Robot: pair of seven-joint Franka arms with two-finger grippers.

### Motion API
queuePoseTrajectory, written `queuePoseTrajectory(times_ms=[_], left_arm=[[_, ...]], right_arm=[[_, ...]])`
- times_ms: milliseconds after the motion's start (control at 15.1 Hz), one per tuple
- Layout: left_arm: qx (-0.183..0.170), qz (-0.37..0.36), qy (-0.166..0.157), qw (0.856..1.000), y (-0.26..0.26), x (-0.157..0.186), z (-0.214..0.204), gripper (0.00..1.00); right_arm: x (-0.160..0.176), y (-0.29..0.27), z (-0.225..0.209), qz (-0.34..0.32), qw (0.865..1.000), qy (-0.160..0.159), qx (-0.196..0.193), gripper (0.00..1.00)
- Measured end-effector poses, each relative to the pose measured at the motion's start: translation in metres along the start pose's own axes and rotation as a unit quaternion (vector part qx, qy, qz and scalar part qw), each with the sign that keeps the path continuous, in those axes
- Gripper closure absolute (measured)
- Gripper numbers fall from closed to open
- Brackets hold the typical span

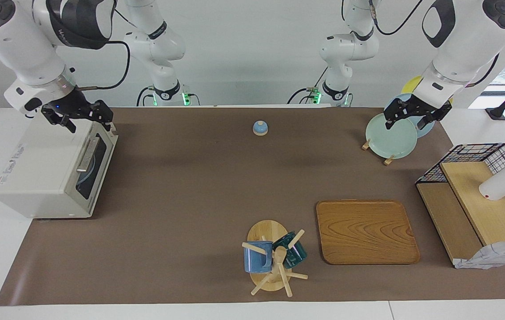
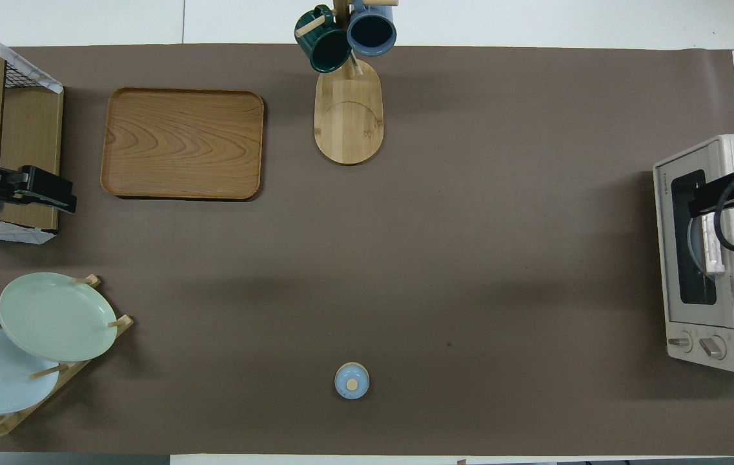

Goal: Put eggplant into oven

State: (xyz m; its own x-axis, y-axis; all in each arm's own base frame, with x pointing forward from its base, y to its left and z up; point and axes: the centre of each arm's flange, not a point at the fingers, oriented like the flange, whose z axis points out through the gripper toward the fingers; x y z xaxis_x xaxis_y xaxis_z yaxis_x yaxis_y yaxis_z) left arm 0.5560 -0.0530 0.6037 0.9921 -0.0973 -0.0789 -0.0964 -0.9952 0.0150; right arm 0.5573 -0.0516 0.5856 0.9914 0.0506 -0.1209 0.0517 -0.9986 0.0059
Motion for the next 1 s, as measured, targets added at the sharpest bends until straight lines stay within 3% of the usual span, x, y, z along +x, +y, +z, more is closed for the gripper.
queuePoseTrajectory(times_ms=[399,996], left_arm=[[0.000,0.000,0.000,1.000,0.000,0.000,0.000,0.00],[0.000,0.000,0.000,1.000,0.000,0.000,0.000,0.00]], right_arm=[[-0.010,-0.026,-0.011,0.005,1.000,0.008,-0.004,0.00],[-0.013,-0.016,-0.008,0.018,1.000,0.011,-0.003,0.00]])
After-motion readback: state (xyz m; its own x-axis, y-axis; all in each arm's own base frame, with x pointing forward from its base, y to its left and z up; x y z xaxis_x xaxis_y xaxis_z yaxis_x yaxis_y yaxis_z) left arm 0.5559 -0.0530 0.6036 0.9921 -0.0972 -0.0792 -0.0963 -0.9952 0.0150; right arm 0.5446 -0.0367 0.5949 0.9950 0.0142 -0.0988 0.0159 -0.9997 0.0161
